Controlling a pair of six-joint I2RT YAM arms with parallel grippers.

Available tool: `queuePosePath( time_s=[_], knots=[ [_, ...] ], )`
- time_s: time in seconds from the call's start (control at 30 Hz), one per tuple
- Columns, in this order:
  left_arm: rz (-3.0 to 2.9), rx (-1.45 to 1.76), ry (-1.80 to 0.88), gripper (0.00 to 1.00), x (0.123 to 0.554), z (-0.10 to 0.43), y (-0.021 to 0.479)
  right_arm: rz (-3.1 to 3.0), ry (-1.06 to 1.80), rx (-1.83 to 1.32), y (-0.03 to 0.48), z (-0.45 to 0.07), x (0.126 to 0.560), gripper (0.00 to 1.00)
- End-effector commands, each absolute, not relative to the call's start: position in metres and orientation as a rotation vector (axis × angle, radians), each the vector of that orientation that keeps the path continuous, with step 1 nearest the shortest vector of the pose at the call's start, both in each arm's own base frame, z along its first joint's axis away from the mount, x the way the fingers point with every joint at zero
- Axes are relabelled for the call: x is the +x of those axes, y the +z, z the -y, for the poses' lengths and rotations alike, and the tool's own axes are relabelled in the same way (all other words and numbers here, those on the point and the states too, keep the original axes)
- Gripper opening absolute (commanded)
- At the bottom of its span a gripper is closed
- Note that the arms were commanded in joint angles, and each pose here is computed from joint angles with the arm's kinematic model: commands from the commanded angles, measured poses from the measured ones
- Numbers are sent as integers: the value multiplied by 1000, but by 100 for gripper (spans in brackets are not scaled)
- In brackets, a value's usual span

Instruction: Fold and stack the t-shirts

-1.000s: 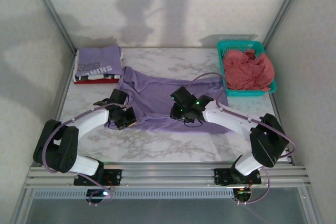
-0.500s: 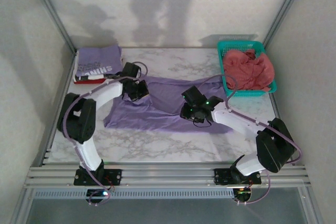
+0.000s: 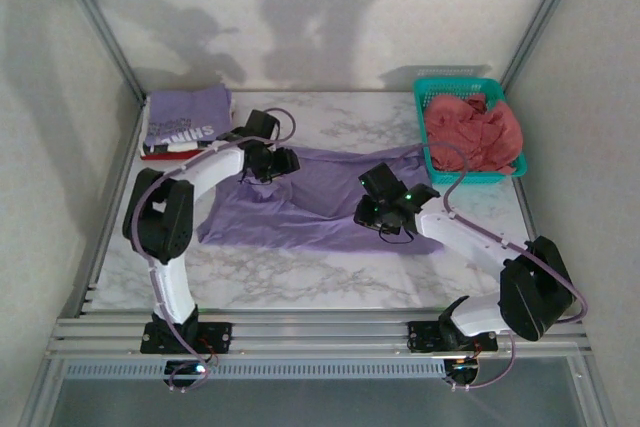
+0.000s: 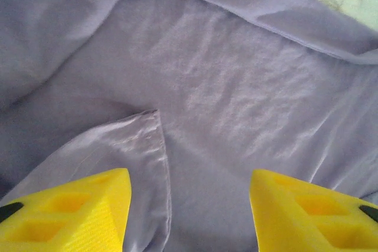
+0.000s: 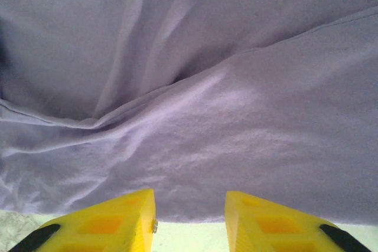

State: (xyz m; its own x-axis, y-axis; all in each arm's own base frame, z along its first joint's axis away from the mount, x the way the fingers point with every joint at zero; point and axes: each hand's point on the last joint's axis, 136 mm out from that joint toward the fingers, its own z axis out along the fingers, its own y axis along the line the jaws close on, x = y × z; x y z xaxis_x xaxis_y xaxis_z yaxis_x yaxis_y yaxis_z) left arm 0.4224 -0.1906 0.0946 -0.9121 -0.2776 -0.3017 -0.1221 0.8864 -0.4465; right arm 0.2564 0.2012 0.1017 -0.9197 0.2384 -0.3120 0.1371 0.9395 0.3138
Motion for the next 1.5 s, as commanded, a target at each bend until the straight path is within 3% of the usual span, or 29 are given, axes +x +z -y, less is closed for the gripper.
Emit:
queuePosePath(
  time_s=[0.0, 0.2, 0.33, 0.7, 0.87, 1.03, 1.27, 1.4, 1.47],
  knots=[
    [-2701, -260, -487, 55, 405, 166, 108, -2757, 374, 269, 98, -199, 260, 37],
    [-2826, -290, -495, 57, 365, 147, 99, -2756, 400, 259, 100, -208, 268, 37],
    [-2855, -358, -491, 58, 360, 135, 72, -2767, 392, 245, 99, -209, 268, 37],
    [-2745, -289, -445, 59, 470, 147, 78, -2759, 352, 269, 102, -192, 259, 37],
    [-2740, -294, -479, 58, 483, 151, 73, -2753, 343, 295, 102, -183, 256, 37],
    [-2707, -294, -386, 59, 465, 134, 94, -2775, 362, 284, 94, -187, 255, 37],
    [-2691, -346, -261, 61, 404, 96, 136, -2878, 357, 197, 77, -205, 260, 37],
    [-2814, -447, -225, 59, 355, 77, 100, -2932, 318, 143, 64, -212, 264, 36],
    [-2833, -501, -245, 50, 338, 76, 81, -2941, 310, 122, 62, -215, 269, 36]
  ],
)
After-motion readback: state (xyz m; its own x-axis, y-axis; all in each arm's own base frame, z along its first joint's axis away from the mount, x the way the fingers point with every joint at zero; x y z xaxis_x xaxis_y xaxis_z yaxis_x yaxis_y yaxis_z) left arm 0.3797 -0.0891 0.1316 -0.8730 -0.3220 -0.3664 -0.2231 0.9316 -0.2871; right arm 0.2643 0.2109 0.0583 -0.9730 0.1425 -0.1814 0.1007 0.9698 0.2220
